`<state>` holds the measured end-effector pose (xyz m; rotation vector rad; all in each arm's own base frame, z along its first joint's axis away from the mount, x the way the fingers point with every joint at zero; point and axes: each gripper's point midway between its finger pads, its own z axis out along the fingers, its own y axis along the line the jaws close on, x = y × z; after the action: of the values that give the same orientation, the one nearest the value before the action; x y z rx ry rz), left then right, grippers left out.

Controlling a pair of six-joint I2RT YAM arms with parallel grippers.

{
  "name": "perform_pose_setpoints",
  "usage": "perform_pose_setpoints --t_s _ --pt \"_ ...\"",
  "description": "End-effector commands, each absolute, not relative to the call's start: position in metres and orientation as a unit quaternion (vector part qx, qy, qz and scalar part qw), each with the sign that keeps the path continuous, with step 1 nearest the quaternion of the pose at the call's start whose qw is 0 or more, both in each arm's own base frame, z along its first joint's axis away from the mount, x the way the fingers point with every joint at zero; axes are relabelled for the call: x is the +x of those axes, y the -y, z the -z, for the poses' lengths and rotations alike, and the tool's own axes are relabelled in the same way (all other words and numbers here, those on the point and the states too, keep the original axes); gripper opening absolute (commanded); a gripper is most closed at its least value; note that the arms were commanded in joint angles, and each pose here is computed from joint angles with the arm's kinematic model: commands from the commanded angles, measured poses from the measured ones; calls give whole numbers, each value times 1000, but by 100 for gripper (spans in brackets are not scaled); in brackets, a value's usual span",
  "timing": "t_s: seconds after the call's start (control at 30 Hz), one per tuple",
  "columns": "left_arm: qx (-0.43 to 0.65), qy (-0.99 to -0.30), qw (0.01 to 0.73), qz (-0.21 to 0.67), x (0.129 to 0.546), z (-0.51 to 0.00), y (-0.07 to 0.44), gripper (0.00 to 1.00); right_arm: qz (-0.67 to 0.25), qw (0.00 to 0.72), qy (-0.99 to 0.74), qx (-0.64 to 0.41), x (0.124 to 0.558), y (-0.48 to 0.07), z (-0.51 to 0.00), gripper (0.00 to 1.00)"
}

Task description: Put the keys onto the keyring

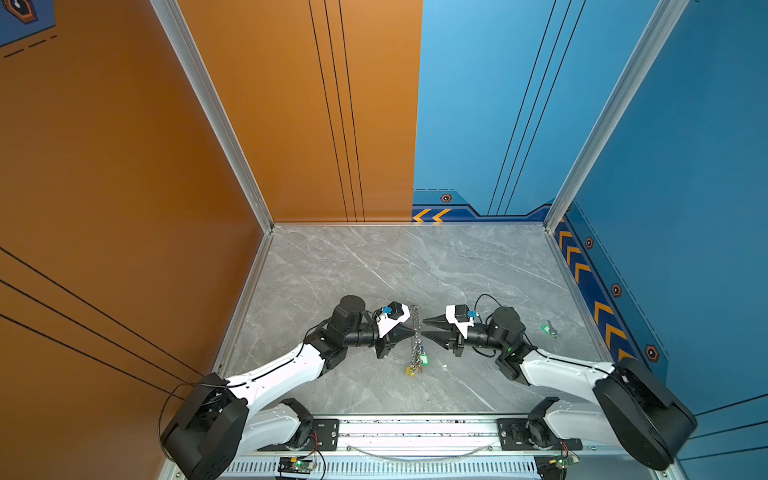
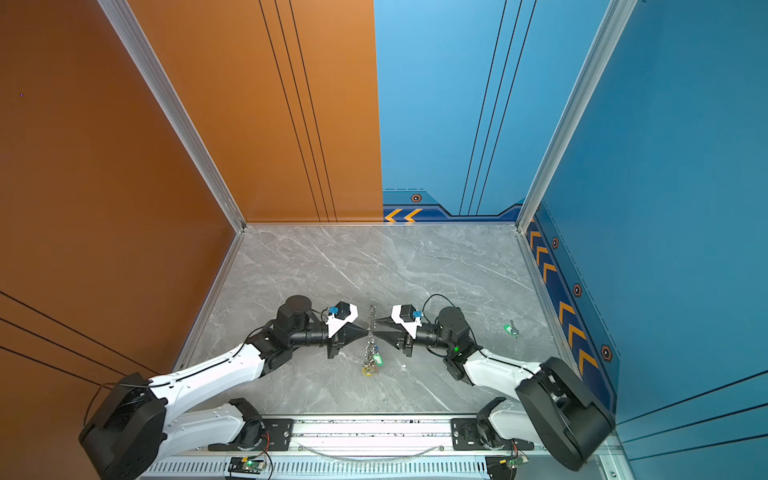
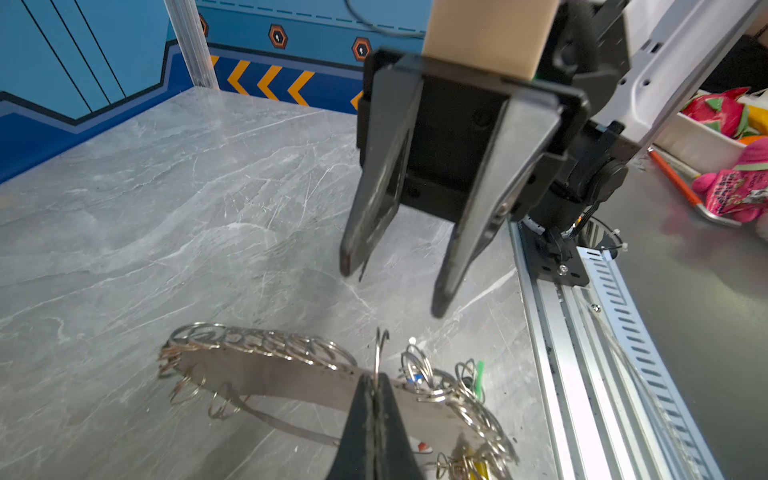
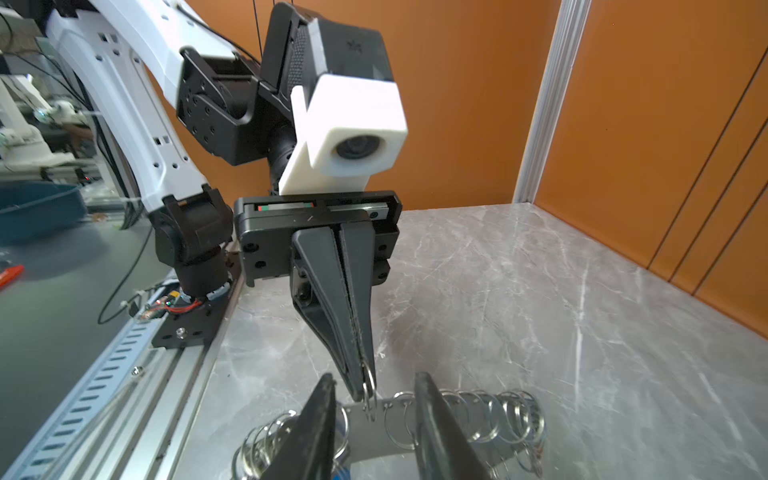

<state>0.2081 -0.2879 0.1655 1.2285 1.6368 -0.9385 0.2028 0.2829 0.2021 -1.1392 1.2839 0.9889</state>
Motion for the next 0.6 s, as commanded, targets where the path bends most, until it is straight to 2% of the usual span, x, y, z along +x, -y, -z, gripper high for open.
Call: perform_pose_setpoints --t_s 0.0,0.17,0.57 --pt "521 -658 422 343 212 -166 291 0 -356 491 -586 -538 197 -274 -170 34" --pt "540 -662 403 327 209 -159 295 0 -357 472 -592 -547 196 -278 -163 30" --pt "562 -652 380 339 194 -155 300 0 -375 459 -587 -552 193 -290 -162 28"
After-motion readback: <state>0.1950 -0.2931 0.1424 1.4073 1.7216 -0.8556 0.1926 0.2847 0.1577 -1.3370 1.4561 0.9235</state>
